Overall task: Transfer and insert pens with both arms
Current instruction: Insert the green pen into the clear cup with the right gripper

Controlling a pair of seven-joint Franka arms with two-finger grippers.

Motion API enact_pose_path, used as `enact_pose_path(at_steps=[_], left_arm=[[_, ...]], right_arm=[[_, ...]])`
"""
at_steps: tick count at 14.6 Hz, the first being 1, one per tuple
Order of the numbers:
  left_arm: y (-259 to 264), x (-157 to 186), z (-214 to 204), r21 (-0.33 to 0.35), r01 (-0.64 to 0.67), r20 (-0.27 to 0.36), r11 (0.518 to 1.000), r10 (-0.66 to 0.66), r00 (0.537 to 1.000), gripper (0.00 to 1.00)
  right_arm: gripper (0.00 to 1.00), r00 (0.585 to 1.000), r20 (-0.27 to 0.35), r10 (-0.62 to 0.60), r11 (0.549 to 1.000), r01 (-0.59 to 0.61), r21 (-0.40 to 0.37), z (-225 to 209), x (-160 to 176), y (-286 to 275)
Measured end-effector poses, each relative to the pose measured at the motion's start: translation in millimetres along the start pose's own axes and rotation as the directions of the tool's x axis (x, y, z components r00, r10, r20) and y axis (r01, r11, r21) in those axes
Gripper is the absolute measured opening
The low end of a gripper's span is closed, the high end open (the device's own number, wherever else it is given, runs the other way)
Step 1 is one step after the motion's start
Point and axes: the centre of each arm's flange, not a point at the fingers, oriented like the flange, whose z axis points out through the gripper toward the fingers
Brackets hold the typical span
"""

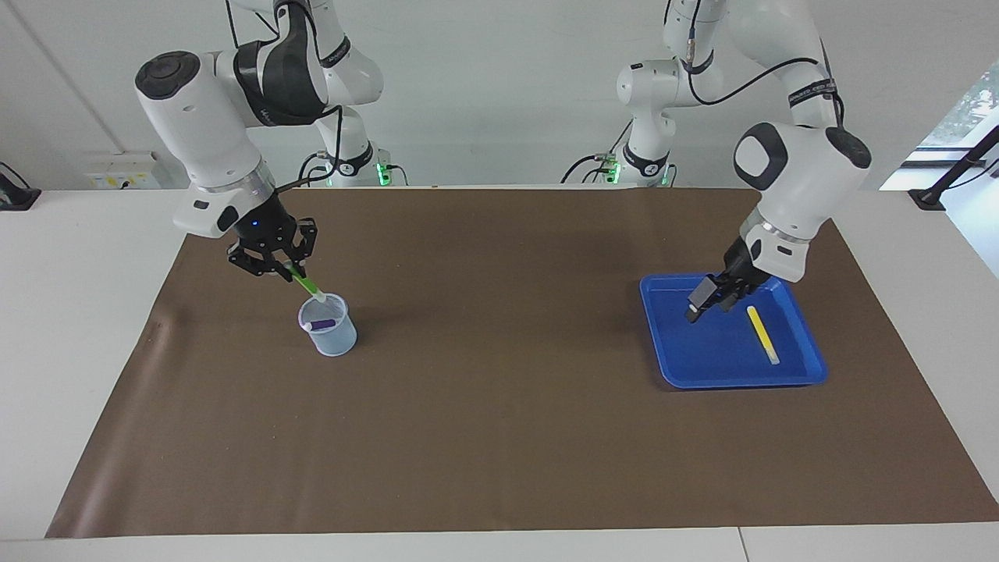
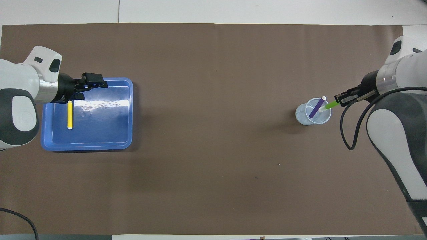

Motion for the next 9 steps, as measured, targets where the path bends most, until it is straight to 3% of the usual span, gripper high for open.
enact_pose_path(at_steps=[3, 6, 8, 9], left_arm=[[-53, 5, 6, 0.117, -0.187, 0.030, 0.975, 0.185, 0.982, 1.00], [-81, 7, 23, 0.155, -0.294, 0.087, 0.943, 0.283, 0.955, 1.00], [-96, 10, 40, 0.185, -0.335, 0.118, 0.924, 0.318, 0.941, 1.00], [-102, 13, 48, 0.194, -0.343, 0.123, 0.919, 0.324, 0.938, 1.00]], right_arm=[[0.20, 1.000, -0.004, -0.003, 1.000, 0.003, -0.004, 32, -5, -4], [0.20, 1.000, -0.006, 0.000, 1.000, 0.000, -0.007, 55, -11, -4], [0.24, 1.000, -0.002, 0.000, 1.000, 0.000, -0.007, 59, -13, -5], [0.33, 1.000, -0.004, -0.002, 1.000, 0.001, -0.007, 58, -13, -5]])
